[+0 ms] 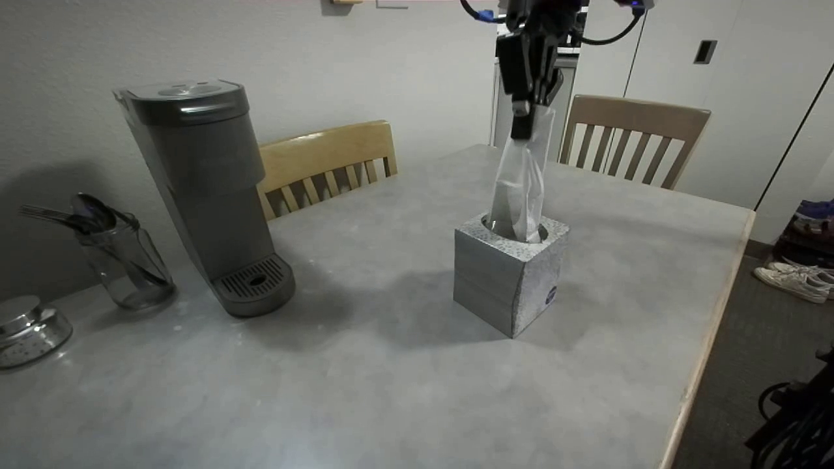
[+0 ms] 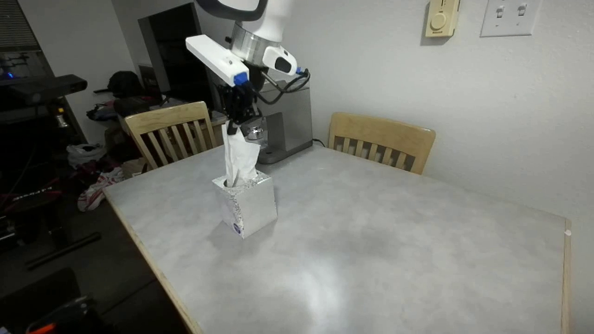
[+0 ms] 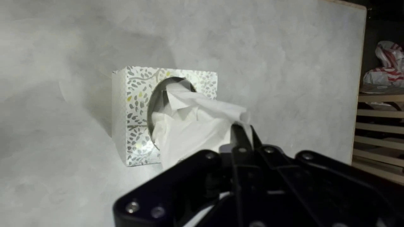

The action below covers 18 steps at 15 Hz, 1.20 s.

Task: Remove a piece of tissue paper from the box.

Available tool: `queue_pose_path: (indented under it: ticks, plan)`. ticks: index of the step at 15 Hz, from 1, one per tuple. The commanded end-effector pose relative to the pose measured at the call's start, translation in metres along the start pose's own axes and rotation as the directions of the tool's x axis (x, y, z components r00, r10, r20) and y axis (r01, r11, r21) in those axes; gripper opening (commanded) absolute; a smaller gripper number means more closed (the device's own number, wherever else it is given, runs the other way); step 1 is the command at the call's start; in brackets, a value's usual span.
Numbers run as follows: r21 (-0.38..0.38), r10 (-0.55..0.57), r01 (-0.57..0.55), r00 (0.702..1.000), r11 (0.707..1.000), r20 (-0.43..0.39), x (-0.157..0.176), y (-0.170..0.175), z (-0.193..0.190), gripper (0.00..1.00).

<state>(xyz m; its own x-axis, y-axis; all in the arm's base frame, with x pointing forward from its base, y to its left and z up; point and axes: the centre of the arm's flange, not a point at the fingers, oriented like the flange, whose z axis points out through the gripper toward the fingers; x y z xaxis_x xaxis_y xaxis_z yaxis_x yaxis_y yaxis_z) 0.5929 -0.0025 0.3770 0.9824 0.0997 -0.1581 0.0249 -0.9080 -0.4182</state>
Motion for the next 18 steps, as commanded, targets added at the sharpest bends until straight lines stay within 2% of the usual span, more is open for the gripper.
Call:
queue_pose_path:
  ticks: [1,18]
  plan:
    - [-0.027,-0.002,0.001,1.000,1.000,-0.024,-0.016,-0.001,-0.035,0.00]
    - [-0.148,-0.016,-0.001,0.994,0.989,-0.112,-0.031,0.029,-0.129,0.00]
